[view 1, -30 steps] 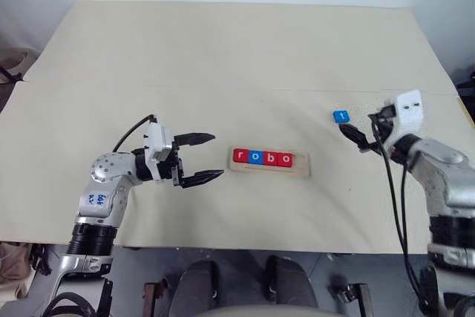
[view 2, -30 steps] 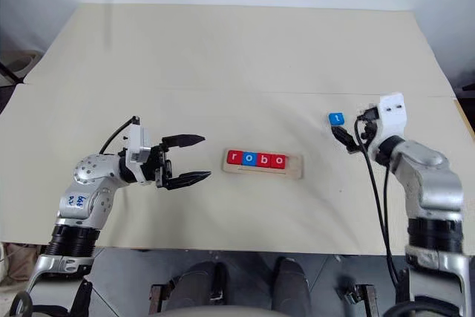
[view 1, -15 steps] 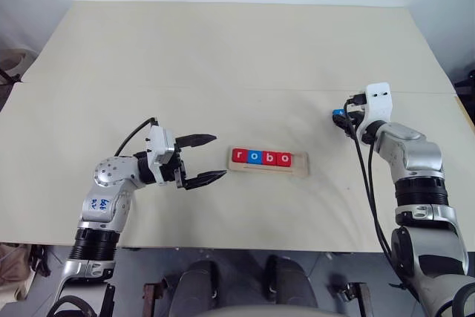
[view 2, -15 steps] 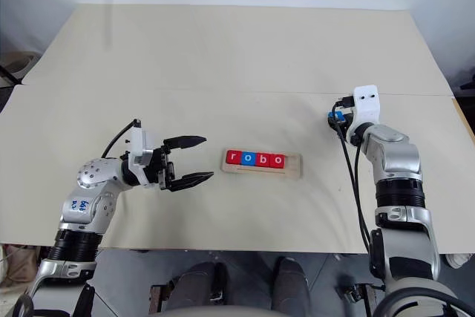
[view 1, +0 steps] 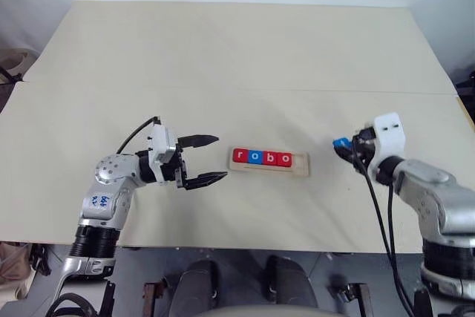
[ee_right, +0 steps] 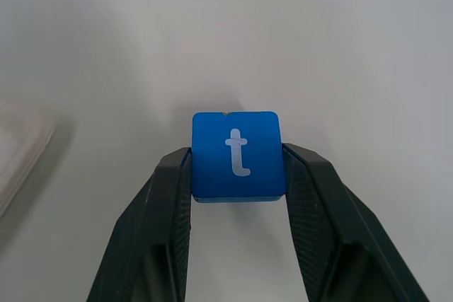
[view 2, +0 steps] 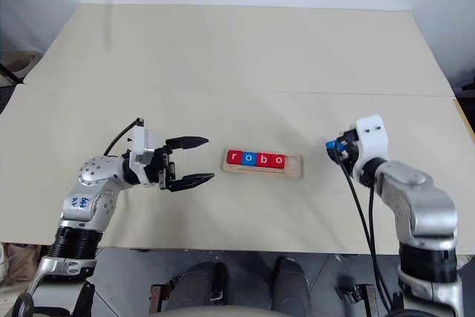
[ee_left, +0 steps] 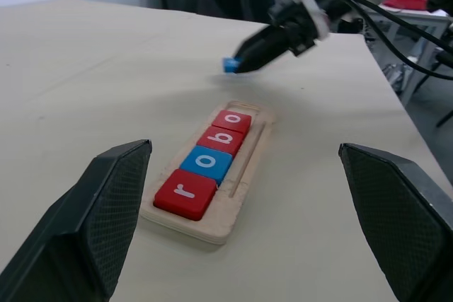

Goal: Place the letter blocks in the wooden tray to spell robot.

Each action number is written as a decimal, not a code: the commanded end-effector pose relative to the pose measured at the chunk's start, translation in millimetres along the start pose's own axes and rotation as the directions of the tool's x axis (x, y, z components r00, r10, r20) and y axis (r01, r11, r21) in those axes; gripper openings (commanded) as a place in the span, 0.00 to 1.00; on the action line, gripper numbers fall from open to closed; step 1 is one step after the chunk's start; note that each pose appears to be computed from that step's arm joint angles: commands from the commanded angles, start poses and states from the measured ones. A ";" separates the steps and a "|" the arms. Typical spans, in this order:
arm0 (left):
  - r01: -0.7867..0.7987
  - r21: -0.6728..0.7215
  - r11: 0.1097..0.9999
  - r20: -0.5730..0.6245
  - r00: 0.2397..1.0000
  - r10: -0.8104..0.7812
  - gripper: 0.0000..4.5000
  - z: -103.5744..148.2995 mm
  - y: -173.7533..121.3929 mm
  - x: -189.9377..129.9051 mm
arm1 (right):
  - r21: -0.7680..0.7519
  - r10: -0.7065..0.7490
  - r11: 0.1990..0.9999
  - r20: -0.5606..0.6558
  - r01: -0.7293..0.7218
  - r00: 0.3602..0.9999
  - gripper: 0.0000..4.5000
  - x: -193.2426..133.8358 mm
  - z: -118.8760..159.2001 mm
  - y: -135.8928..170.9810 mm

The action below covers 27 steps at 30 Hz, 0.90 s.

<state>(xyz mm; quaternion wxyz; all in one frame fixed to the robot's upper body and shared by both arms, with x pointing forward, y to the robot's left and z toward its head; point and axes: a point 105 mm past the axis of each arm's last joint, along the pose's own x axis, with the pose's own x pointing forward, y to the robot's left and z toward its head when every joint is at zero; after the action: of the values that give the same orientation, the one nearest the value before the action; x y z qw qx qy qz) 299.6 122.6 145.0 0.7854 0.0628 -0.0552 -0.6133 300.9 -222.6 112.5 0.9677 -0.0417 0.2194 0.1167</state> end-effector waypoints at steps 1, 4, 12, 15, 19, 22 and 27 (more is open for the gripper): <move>0.034 0.026 0.999 0.015 0.999 -0.034 1.00 10.0 2.3 3.3 | 0.049 -0.028 0.998 0.044 0.026 0.999 0.33 -17.3 -0.2 15.1; 0.037 0.028 0.999 0.017 0.999 -0.037 1.00 11.9 4.5 4.1 | 0.097 -0.048 0.994 0.041 0.044 0.998 0.33 -20.1 -8.1 22.9; 0.031 0.038 0.999 0.020 0.999 -0.032 1.00 13.2 4.1 3.6 | -0.027 0.094 0.995 0.065 -0.093 0.993 0.93 -23.4 10.3 20.7; 0.028 0.041 0.999 0.016 0.999 -0.029 1.00 12.5 2.7 1.7 | -0.246 0.265 0.936 0.020 -0.252 0.964 0.93 -29.8 19.4 15.0; 0.035 0.047 0.998 0.009 0.999 -0.035 1.00 11.4 -0.2 1.5 | -0.439 0.466 0.777 -0.080 -0.451 0.881 0.93 -32.4 23.4 7.6; 0.044 0.050 0.998 0.008 0.999 -0.045 1.00 12.7 -2.7 2.5 | -0.529 0.545 0.666 -0.135 -0.526 0.827 0.93 -23.3 29.1 -3.3; 0.055 0.057 0.997 0.002 0.999 -0.055 1.00 15.3 -7.5 2.4 | -0.602 0.571 0.518 -0.286 -0.608 0.769 0.93 -2.9 25.9 -21.2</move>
<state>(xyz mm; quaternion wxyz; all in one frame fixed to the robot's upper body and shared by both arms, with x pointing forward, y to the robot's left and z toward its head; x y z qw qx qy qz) 294.1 117.7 150.6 0.7696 0.0758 -0.0590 -0.6312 314.3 -234.0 139.4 0.8029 -0.2848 0.1804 0.4917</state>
